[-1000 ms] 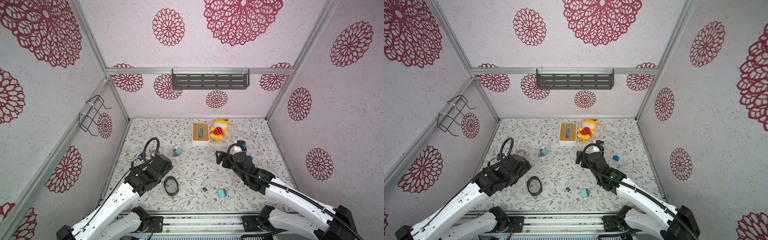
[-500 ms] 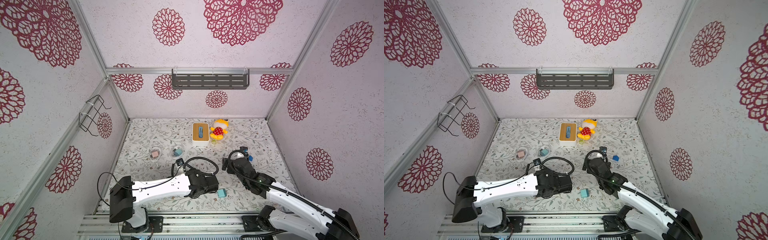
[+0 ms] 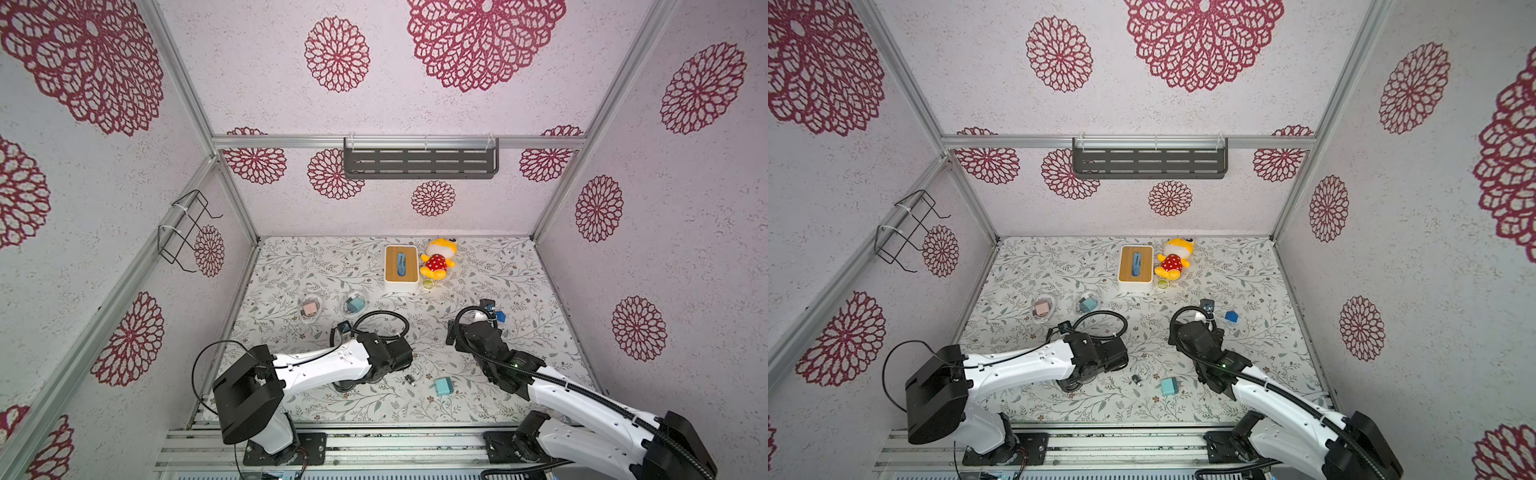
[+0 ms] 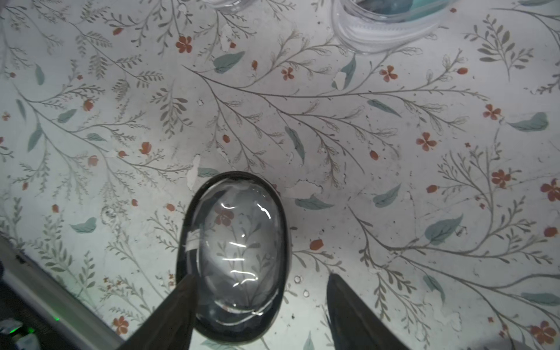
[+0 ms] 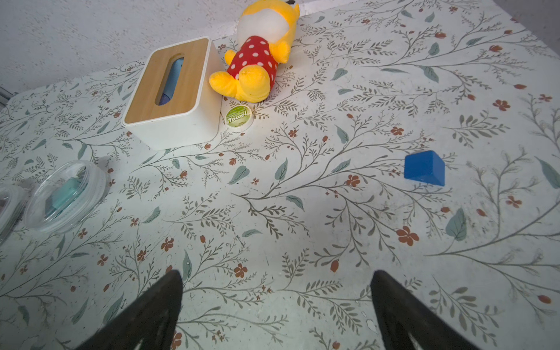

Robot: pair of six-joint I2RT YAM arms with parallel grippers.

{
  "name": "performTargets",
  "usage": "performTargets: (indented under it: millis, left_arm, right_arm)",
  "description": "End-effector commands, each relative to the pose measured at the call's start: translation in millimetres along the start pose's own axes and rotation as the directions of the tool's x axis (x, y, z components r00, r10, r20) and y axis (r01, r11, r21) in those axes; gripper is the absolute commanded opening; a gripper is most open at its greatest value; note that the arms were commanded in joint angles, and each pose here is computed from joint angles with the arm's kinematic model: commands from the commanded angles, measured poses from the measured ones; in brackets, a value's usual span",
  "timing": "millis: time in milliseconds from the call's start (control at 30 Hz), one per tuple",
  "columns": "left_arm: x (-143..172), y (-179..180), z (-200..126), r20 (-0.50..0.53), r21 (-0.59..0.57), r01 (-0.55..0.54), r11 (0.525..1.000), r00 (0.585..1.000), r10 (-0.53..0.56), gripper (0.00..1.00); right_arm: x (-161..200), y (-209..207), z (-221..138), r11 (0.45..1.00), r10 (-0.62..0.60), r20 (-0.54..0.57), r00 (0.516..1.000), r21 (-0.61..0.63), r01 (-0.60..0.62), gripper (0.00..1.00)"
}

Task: Pack away charging kits
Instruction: Pick up the storage bag at the center of the board.

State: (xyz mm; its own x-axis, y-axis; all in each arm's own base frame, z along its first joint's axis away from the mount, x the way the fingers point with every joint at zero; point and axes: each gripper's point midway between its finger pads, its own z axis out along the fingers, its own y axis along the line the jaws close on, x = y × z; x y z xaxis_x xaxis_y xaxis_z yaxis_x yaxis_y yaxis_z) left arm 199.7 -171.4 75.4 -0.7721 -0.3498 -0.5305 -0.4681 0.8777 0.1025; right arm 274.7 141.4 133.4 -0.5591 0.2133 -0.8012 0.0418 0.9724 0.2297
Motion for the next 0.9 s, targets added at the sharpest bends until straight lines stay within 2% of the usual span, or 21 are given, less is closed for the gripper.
performTargets:
  millis: [0, 267, 567, 867]
  left_arm:
    - [4.0, -20.4, 3.9, -0.007, 0.022, -0.028, 0.999, 1.0, 0.028, 0.7]
    - [2.9, -18.8, 13.5, -0.005, -0.081, -0.047, 0.996, 0.999, 0.047, 0.62]
    - [9.1, -10.1, 26.4, -0.025, -0.1, -0.052, 0.994, 0.998, 0.05, 0.6]
    - [12.9, -8.4, 31.2, -0.034, -0.091, -0.061, 0.994, 0.998, 0.058, 0.49]
  right_arm:
    - [-6.5, 11.8, 3.3, 1.0, 0.004, -0.001, 1.0, -0.03, -0.004, 0.99]
    - [15.9, 15.7, 12.4, 0.999, 0.004, -0.08, 0.997, -0.051, -0.008, 0.98]
    - [9.9, 9.3, 5.6, 0.999, 0.001, -0.047, 0.999, -0.043, -0.003, 0.99]
    - [10.9, 8.6, 5.9, 0.999, -0.002, -0.048, 0.999, -0.042, 0.0, 0.99]
